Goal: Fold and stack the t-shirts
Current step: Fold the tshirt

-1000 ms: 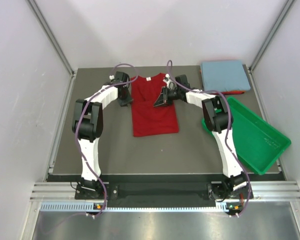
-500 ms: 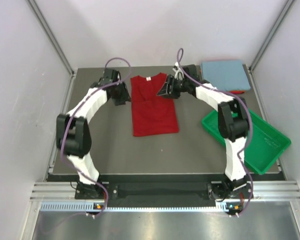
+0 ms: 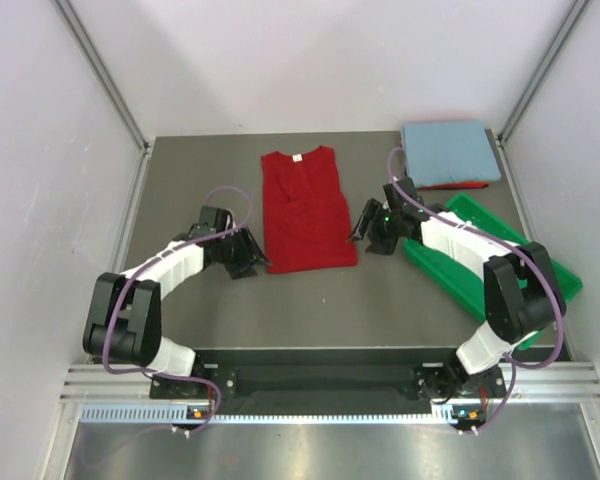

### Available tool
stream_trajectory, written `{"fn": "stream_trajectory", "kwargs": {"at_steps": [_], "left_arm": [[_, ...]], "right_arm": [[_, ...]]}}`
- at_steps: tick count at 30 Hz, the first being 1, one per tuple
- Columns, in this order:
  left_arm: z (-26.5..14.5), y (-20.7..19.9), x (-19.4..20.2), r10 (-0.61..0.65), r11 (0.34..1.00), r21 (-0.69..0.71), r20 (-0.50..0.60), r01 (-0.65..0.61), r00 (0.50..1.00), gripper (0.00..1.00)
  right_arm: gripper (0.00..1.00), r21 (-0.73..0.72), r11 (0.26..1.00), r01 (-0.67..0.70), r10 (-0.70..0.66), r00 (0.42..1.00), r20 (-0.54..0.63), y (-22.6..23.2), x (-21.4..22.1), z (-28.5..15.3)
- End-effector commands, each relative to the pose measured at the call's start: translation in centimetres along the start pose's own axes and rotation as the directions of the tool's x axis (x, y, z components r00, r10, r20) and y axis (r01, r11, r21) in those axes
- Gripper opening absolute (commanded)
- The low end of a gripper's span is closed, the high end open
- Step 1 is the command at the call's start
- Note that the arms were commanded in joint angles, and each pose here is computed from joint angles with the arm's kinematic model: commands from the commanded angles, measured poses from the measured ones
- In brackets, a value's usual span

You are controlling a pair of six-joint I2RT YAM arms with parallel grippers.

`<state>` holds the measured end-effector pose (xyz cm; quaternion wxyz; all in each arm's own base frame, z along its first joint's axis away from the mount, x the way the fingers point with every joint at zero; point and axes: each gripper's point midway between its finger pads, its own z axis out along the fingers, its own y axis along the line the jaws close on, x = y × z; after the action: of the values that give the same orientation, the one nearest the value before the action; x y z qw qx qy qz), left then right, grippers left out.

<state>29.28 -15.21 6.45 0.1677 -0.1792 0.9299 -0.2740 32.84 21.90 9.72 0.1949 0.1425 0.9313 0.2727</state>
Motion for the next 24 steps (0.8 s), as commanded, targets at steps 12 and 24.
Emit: {"fn": "stream_trajectory", "kwargs": {"at_steps": [12,24], "left_arm": [[2.4,0.8,0.5,-0.196,0.977,0.109,0.095,0.186,0.976,0.56],[3.5,1.5,0.1,-0.213,0.977,0.047,0.133,0.209,0.968,0.49]], "right_arm": [[0.52,0.072,0.984,-0.164,0.16,0.985,0.068,-2.3,2.2,5.1],[0.49,0.096,0.973,-0.208,0.198,0.974,0.106,-3.9,2.8,5.2]]}}
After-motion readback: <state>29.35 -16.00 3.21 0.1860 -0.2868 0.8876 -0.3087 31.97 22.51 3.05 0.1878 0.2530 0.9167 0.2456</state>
